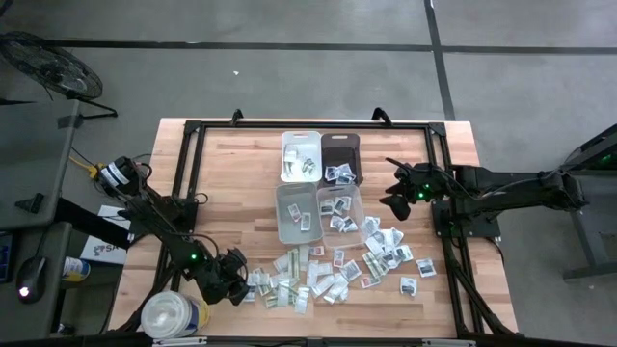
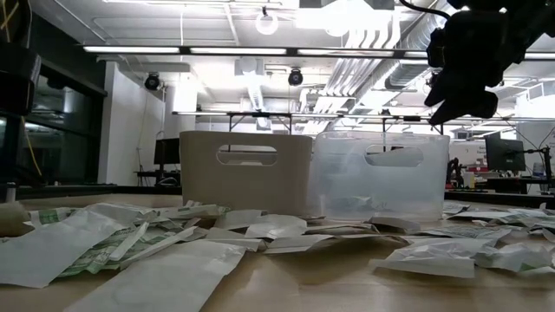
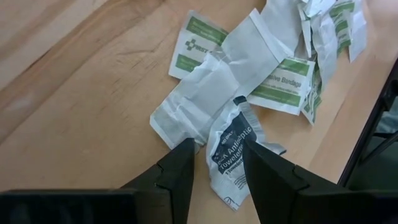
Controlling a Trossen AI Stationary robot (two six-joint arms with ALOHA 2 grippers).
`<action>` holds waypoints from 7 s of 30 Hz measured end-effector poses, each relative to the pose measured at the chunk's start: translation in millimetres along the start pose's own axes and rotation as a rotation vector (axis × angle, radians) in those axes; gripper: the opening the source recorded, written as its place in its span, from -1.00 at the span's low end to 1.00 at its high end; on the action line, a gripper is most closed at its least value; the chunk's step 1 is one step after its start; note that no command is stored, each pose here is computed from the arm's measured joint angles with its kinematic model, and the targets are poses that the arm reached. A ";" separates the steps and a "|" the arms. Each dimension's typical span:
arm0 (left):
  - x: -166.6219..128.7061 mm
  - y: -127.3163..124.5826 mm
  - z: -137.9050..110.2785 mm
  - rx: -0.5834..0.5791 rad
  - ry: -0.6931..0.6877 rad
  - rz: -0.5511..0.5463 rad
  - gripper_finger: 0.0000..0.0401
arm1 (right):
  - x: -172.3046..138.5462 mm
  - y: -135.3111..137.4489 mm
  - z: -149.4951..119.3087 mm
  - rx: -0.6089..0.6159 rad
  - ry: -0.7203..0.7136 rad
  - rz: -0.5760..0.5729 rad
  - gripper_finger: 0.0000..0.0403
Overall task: Pick & Place First Aid Supplies
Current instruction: Put the gray towelette pack into the transparent bin, then put the green bandage pack into the white bin
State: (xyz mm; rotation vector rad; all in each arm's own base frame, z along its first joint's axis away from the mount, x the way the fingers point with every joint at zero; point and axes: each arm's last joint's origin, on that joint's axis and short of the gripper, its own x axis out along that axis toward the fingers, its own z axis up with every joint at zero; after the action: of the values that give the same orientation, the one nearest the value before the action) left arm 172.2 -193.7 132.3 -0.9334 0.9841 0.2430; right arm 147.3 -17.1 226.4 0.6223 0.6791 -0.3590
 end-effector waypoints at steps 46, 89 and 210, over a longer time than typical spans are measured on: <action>-38.8 -14.3 15.9 0.067 -0.167 -0.150 -1.00 | -0.2 -4.5 -4.6 -0.001 0.033 -0.066 0.10; -47.4 -41.9 289.1 0.321 -0.599 0.027 -1.00 | -0.1 -0.3 3.0 -0.105 -0.058 -0.046 0.10; 12.1 -2.3 18.0 0.686 0.188 0.311 -0.33 | -0.2 -0.2 0.4 0.035 -0.011 -0.010 0.10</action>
State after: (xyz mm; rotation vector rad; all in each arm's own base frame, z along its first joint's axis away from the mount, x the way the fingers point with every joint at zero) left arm 191.1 -183.9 127.9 -0.1759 1.2739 0.0636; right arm 147.3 -17.5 226.7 0.6505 0.6670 -0.3837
